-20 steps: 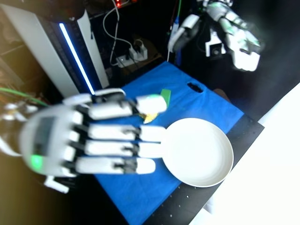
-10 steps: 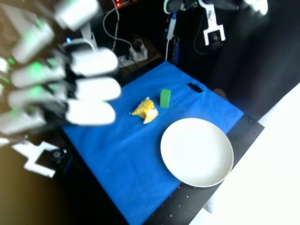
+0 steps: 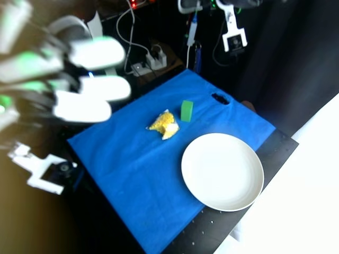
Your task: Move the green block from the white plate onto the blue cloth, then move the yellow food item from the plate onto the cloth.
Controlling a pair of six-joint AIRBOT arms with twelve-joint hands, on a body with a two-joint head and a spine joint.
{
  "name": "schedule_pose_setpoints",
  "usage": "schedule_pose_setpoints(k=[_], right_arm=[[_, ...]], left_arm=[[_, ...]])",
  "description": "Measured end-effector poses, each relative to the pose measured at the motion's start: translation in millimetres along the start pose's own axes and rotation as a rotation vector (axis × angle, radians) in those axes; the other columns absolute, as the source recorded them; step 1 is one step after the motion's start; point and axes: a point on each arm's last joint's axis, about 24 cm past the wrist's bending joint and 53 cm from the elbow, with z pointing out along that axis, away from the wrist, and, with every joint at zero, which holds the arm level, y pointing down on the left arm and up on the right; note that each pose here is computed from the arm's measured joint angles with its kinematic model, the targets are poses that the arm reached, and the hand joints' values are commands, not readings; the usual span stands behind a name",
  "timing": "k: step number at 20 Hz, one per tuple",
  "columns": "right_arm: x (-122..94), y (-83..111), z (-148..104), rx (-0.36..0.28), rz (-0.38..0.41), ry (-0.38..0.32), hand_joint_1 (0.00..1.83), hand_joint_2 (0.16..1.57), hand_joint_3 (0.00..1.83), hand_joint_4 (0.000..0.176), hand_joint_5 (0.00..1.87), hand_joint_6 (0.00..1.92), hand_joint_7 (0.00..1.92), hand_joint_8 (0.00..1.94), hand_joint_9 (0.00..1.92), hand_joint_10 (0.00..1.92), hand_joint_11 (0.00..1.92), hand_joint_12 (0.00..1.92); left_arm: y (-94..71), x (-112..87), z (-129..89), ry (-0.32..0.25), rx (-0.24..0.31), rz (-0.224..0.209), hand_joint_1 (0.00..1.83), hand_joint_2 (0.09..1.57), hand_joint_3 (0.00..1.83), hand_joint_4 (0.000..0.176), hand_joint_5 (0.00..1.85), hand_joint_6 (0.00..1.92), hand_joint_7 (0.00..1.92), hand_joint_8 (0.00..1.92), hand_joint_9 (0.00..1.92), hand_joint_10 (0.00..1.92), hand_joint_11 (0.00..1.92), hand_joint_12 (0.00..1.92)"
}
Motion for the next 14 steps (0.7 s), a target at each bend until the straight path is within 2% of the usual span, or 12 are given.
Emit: schedule_pose_setpoints(k=[1, 3, 4, 6, 7, 8, 9, 10, 11, 12, 13, 14], right_arm=[[-1, 0.6, 0, 0.001, 0.004, -0.006, 0.53, 1.11, 0.0, 0.075, 0.39, 0.02, 0.84, 0.11, 0.57, 0.87, 0.17, 1.44], [8, 7.9, -1, -0.002, 0.032, 0.006, 0.63, 1.1, 0.0, 0.009, 0.4, 0.02, 0.76, 0.11, 0.41, 1.2, 0.11, 1.59], [9, 8.9, -1, -0.005, 0.032, 0.011, 0.63, 1.1, 0.0, 0.009, 0.4, 0.02, 0.76, 0.11, 0.41, 1.2, 0.11, 1.59], [15, 12.0, -1, -0.019, 0.031, 0.035, 0.43, 1.07, 0.0, 0.034, 0.16, 0.0, 0.65, 0.24, 0.37, 1.26, 0.13, 1.52], [14, 11.1, -1, -0.015, 0.032, 0.029, 0.38, 1.1, 0.0, 0.022, 0.09, 0.0, 0.62, 0.43, 0.44, 1.27, 0.18, 1.53], [11, 11.5, -1, -0.016, 0.032, 0.019, 0.31, 1.14, 0.0, 0.0, 0.22, 0.02, 0.63, 0.78, 0.61, 1.25, 0.32, 1.53], [9, 11.5, -1, -0.016, 0.033, 0.01, 0.29, 1.17, 0.0, 0.0, 0.23, 0.01, 0.56, 0.91, 0.55, 1.36, 0.31, 1.62], [9, 11.3, -1, -0.016, 0.033, 0.008, 0.29, 1.17, 0.0, 0.0, 0.23, 0.01, 0.56, 0.91, 0.55, 1.36, 0.31, 1.62], [9, 11.0, -1, -0.015, 0.033, 0.007, 0.25, 1.19, 0.0, 0.0, 0.32, 0.02, 0.59, 0.88, 0.54, 1.37, 0.3, 1.59], [9, 10.8, -1, -0.015, 0.035, 0.007, 0.14, 1.23, 0.01, 0.0, 0.3, 0.0, 0.55, 0.85, 0.51, 1.37, 0.28, 1.56], [10, 10.9, -1, -0.016, 0.036, 0.009, 0.16, 1.24, 0.01, 0.0, 0.18, 0.0, 0.56, 0.82, 0.53, 1.37, 0.29, 1.59], [11, 11.0, -1, -0.017, 0.036, 0.011, 0.23, 1.16, 0.0, 0.0, 0.15, 0.0, 0.58, 0.81, 0.51, 1.37, 0.24, 1.59]], left_arm=[[-3.0, -4.0, -1, -0.016, 0.003, 0.001, 0.29, 1.02, 0.0, 0.056, 0.17, 0.0, 0.29, 0.0, 0.27, 0.0, 0.0, 0.5], [-9.4, -9.5, -3, -0.045, 0.022, 0.007, 0.38, 1.04, 0.0, 0.02, 0.2, 0.01, 0.23, 0.0, 0.25, 0.0, 0.0, 0.57], [-10.3, -9.9, -4, -0.047, 0.026, 0.007, 0.38, 1.04, 0.0, 0.02, 0.2, 0.01, 0.23, 0.0, 0.25, 0.0, 0.0, 0.57], [-13.1, -8.6, -7, -0.045, 0.035, 0.006, 0.45, 1.05, 0.0, 0.001, 0.21, 0.01, 0.15, 0.0, 0.18, 0.0, 0.0, 0.49], [-14.0, -9.1, -7, -0.047, 0.039, 0.009, 0.47, 1.05, 0.0, 0.004, 0.21, 0.0, 0.15, 0.01, 0.18, 0.0, 0.0, 0.49], [-15.7, -11.7, -7, -0.059, 0.046, 0.012, 0.48, 1.05, 0.0, 0.0, 0.24, 0.0, 0.22, 0.01, 0.21, 0.01, 0.0, 0.45], [-16.6, -14.1, -8, -0.07, 0.049, 0.013, 0.4, 1.09, 0.01, 0.029, 0.26, 0.0, 0.22, 0.0, 0.19, 0.0, 0.0, 0.32], [-17.4, -14.6, -10, -0.076, 0.048, 0.008, 0.4, 1.09, 0.01, 0.029, 0.26, 0.0, 0.22, 0.0, 0.19, 0.0, 0.0, 0.32], [-18.6, -14.0, -11, -0.077, 0.05, 0.004, 0.32, 1.19, 0.0, 0.022, 0.42, 0.01, 0.31, 0.0, 0.25, 0.01, 0.0, 0.5], [-19.7, -13.6, -11, -0.076, 0.055, 0.004, 0.41, 1.2, 0.0, 0.0, 0.5, 0.01, 0.42, 0.01, 0.38, 0.03, 0.0, 0.81], [-20.7, -15.5, -11, -0.083, 0.059, 0.005, 0.43, 1.25, 0.0, 0.0, 0.58, 0.02, 0.49, 0.01, 0.44, 0.04, 0.0, 1.01], [-20.5, -16.5, -11, -0.087, 0.058, 0.005, 0.79, 1.25, 0.0, 0.139, 0.7, 1.09, 0.65, 0.03, 0.54, 0.06, 0.0, 1.2]])
